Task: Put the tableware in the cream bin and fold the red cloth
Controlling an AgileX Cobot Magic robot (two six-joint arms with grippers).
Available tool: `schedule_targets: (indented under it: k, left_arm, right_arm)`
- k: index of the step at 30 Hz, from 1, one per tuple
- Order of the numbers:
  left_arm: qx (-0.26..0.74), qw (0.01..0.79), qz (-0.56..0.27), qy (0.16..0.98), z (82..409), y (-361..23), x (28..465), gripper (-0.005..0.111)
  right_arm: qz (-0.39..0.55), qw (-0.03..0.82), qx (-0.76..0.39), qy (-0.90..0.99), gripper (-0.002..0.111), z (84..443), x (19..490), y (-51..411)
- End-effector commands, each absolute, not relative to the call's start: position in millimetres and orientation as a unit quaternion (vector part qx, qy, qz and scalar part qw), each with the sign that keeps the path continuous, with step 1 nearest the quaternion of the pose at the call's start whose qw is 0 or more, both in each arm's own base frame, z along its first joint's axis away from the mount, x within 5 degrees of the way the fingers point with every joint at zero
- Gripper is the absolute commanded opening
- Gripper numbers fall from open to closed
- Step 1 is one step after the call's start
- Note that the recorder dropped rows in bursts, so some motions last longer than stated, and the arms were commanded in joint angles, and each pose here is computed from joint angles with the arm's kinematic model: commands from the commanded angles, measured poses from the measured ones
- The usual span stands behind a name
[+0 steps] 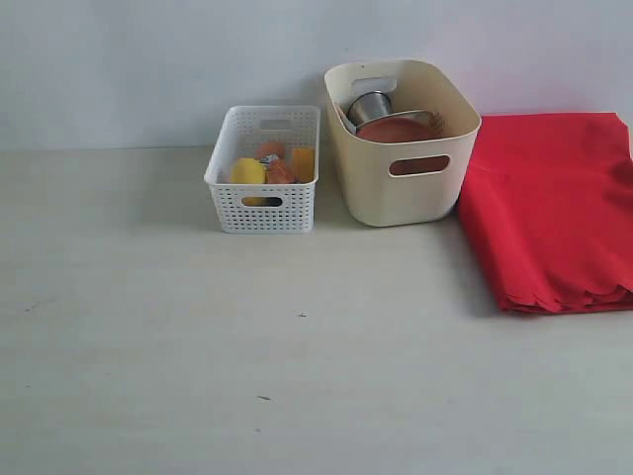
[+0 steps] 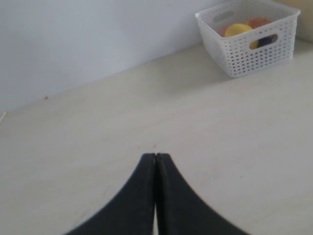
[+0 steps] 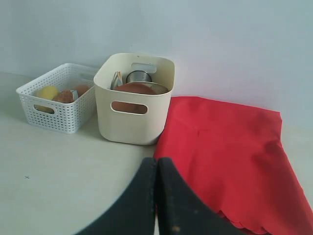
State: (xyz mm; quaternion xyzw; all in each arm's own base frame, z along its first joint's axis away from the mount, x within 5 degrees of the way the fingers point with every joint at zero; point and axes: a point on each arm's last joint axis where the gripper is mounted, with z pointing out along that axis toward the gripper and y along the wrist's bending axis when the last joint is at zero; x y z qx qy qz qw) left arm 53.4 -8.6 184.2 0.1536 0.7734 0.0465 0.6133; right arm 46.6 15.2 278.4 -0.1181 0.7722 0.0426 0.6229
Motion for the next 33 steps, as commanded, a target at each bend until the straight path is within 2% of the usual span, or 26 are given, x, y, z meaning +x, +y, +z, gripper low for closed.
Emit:
schedule_targets:
  k: [1, 9, 17, 33]
  left_arm:
    - [0.051, 0.619, -0.017, 0.783, 184.1, -6.3, 53.6, 0.001]
    - [-0.089, 0.606, -0.059, 0.788, 181.8, 1.9, 53.4, 0.001]
    - [-0.056, 0.606, -0.008, 0.793, 181.2, 4.3, 53.1, 0.001]
    - [-0.061, 0.606, -0.003, 0.793, 181.2, 5.1, 53.0, 0.001]
  right_arm:
    - [0.045, 0.628, -0.117, 0.768, 0.0, 278.9, 46.1, 15.4]
    - [0.045, 0.628, -0.117, 0.768, 0.0, 278.9, 46.1, 15.4]
    - [0.045, 0.628, -0.117, 0.768, 0.0, 278.9, 46.1, 15.4]
    - [0.045, 0.628, -0.117, 0.768, 0.0, 278.9, 46.1, 15.4]
